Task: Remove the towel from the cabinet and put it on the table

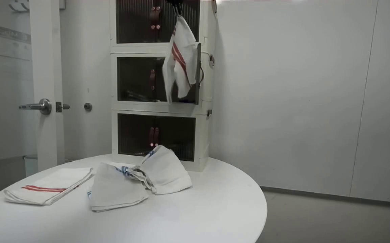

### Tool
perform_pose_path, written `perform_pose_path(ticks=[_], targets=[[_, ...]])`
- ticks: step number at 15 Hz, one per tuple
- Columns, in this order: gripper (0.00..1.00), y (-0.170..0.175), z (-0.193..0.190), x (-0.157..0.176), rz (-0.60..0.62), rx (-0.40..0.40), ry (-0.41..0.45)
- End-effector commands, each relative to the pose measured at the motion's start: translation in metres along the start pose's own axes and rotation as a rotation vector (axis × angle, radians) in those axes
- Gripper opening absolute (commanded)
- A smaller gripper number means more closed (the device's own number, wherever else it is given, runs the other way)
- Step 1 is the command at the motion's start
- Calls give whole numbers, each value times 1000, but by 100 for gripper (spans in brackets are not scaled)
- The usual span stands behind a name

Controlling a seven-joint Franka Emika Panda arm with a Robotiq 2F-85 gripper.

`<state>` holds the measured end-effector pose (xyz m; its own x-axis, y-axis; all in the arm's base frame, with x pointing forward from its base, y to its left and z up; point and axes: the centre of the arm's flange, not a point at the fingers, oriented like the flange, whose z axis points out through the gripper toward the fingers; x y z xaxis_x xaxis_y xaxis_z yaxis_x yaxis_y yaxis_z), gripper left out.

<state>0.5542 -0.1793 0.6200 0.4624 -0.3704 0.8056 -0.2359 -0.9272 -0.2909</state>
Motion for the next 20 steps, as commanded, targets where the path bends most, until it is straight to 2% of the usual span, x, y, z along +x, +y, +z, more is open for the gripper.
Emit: perform_pose_path(ticks=[1,3,6,10,14,18,20], targets=[[6,16,-48,-17,-12,50,12],[6,15,-62,-24,-34,80,1],[6,4,-63,-42,-87,143,-86],[6,-43,-31,-70,-154,211,-245],[6,-81,18,-100,-214,177,-355],[6,-87,62,-132,-246,121,-512],[6,-81,77,-149,-267,123,-592]])
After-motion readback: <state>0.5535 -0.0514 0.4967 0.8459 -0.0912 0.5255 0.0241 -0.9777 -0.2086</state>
